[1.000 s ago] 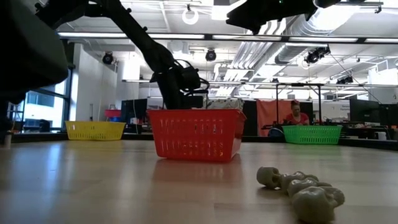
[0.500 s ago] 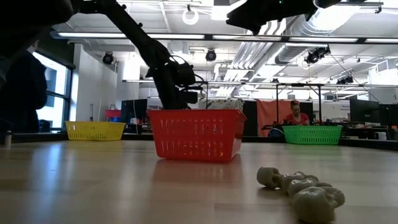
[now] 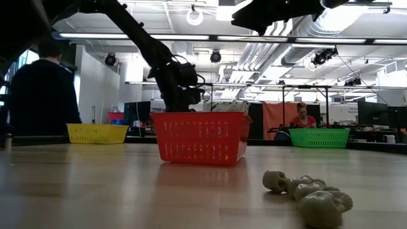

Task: Sort Halloween decoration
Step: Put the white skull toy into the green bin

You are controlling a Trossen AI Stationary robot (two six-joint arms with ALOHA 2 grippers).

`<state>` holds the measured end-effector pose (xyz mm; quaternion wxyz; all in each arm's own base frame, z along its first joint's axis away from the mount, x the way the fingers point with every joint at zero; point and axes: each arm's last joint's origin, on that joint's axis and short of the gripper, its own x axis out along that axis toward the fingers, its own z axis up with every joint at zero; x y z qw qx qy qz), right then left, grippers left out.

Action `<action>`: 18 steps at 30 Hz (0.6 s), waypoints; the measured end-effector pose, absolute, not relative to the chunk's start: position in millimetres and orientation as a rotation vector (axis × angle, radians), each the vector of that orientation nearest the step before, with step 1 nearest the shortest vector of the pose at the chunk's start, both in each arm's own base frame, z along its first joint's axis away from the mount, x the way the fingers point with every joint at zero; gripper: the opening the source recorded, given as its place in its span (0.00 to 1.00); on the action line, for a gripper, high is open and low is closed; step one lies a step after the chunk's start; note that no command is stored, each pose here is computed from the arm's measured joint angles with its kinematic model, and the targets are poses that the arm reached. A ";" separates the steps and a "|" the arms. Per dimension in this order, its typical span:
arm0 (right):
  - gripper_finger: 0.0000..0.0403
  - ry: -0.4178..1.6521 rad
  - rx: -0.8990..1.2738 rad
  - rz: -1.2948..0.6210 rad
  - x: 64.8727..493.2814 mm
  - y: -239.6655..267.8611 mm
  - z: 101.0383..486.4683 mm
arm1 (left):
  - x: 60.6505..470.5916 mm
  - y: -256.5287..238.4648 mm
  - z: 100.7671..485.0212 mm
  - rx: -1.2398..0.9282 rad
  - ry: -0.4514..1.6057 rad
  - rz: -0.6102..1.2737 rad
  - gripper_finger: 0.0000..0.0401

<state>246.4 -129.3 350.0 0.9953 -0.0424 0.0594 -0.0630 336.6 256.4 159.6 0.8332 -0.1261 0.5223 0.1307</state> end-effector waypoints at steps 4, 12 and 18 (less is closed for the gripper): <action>0.39 0.119 -0.085 -0.127 246.3 -129.4 350.1 | 334.2 259.5 159.5 -0.162 1.114 0.202 0.31; 0.39 0.127 -0.081 -0.126 246.3 -129.3 349.2 | 336.1 256.8 157.9 0.056 1.125 0.036 0.42; 0.39 0.132 -0.078 -0.125 246.2 -129.3 348.7 | 335.1 254.4 156.8 0.084 1.125 -0.036 0.41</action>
